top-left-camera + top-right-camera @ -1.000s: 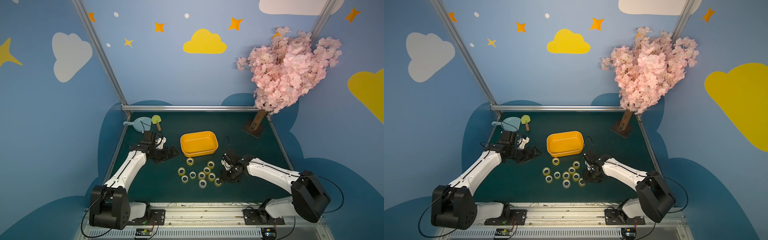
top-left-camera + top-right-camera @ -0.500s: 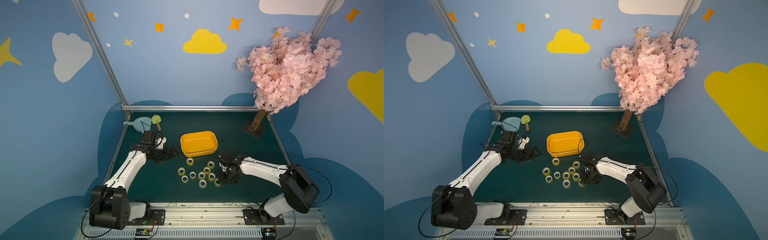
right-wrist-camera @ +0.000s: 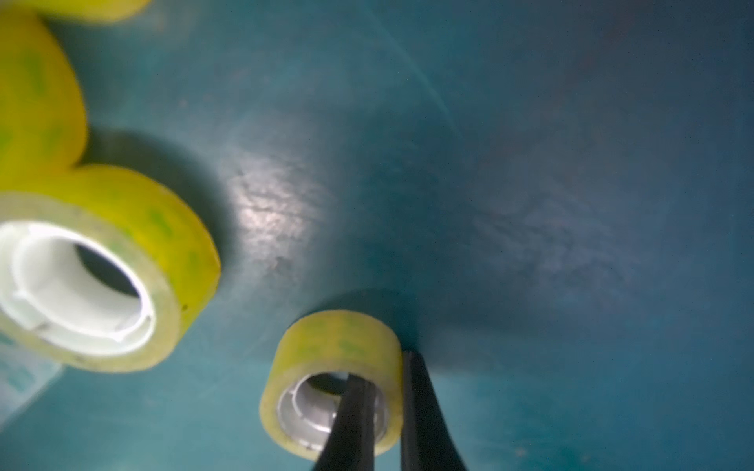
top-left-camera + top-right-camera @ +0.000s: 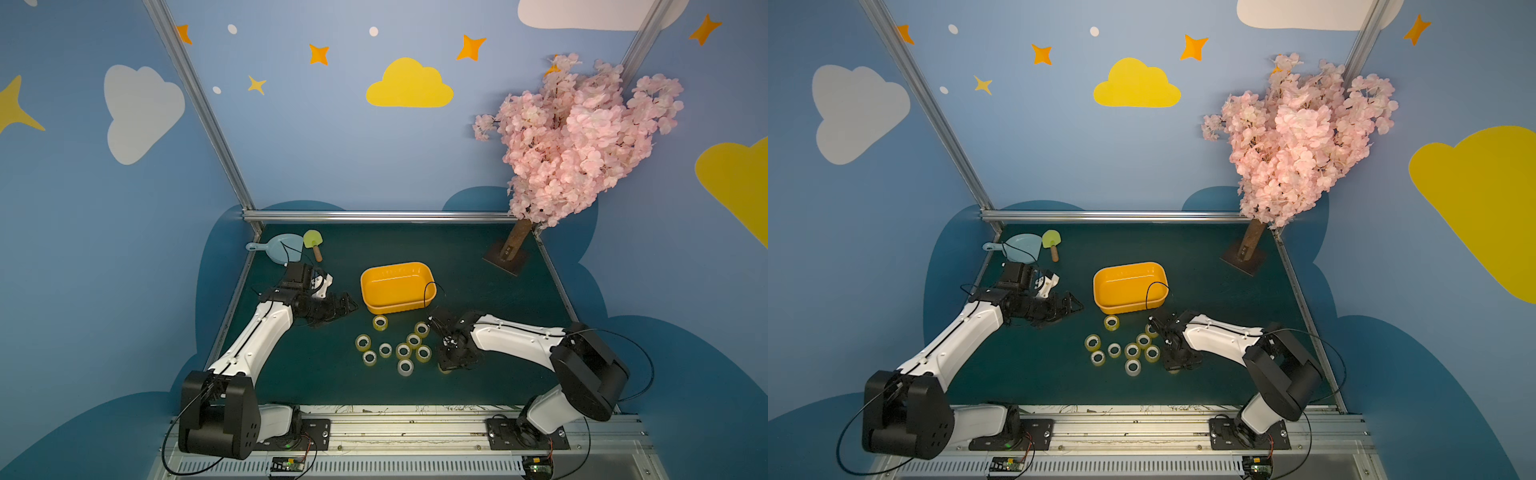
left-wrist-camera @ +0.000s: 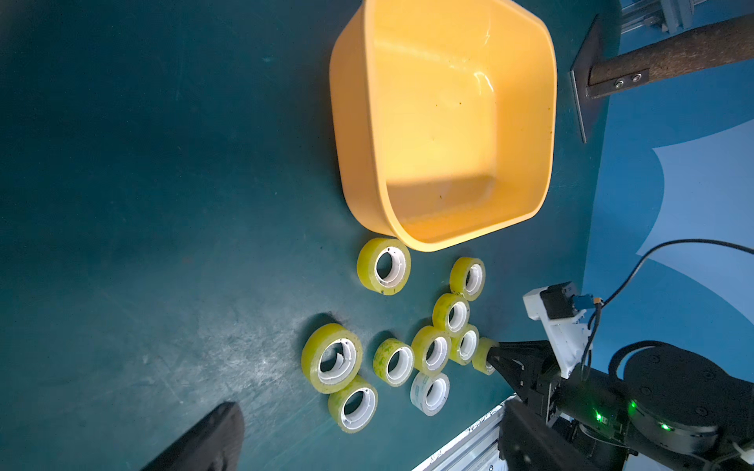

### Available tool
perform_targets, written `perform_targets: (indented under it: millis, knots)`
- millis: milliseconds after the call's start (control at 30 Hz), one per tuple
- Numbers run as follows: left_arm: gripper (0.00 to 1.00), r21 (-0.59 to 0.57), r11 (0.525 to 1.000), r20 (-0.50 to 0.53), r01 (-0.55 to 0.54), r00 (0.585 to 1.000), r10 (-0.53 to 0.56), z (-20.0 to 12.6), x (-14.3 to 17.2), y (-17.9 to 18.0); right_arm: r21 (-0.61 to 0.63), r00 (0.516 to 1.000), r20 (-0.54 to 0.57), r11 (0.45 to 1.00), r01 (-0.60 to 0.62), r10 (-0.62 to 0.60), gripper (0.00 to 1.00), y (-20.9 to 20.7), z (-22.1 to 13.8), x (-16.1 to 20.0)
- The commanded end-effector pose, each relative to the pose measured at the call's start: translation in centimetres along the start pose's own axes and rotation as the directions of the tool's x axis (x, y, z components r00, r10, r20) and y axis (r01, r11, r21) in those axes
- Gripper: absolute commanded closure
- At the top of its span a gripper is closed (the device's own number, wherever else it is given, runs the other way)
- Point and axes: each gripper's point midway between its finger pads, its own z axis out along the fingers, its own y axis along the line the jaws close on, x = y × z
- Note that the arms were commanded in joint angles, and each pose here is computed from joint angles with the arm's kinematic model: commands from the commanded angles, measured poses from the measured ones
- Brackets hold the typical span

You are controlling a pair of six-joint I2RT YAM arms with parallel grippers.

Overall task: Put the transparent tape into the storage box
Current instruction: Pick up the tape at the center of the board.

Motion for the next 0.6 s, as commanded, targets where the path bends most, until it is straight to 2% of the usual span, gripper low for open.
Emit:
perform_targets:
  millis: [0,200,333,433,500,567]
  knots:
    - [0.0,-0.009,1.0,0.019,-0.027,0.999,0.028,-0.8,-0.2,-0.4,0.055,1.0,-0.004,0.998,0.001,-0.001,1.0,-1.4,0.2,1.1]
    - [0.0,-0.021,0.999,0.043,-0.041,0.998,0.041,-1.2,-0.5,-0.4,0.005,0.989,0.149,1.0,0.003,-0.004,1.0,-1.9,-4.1,0.2]
    - [0.0,-0.023,0.998,0.062,-0.052,0.997,0.053,-1.6,-0.7,-0.6,-0.103,0.945,0.328,0.994,0.024,0.011,1.0,-2.0,-8.8,-0.5]
    - [0.0,-0.023,0.998,0.085,-0.065,0.994,0.067,-2.0,-0.9,-0.8,-0.201,0.859,0.493,0.979,-0.037,0.133,1.0,-3.0,-12.5,-1.4]
    - [0.0,-0.024,0.997,0.103,-0.074,0.992,0.076,-2.3,-1.0,-1.0,-0.271,0.762,0.631,0.962,0.041,0.145,1.0,-3.0,-15.1,-2.2]
    - [0.0,-0.02,0.997,0.116,-0.081,0.99,0.083,-2.5,-1.1,-1.1,-0.315,0.696,0.689,0.948,0.038,0.201,1.0,-3.9,-17.1,-2.5]
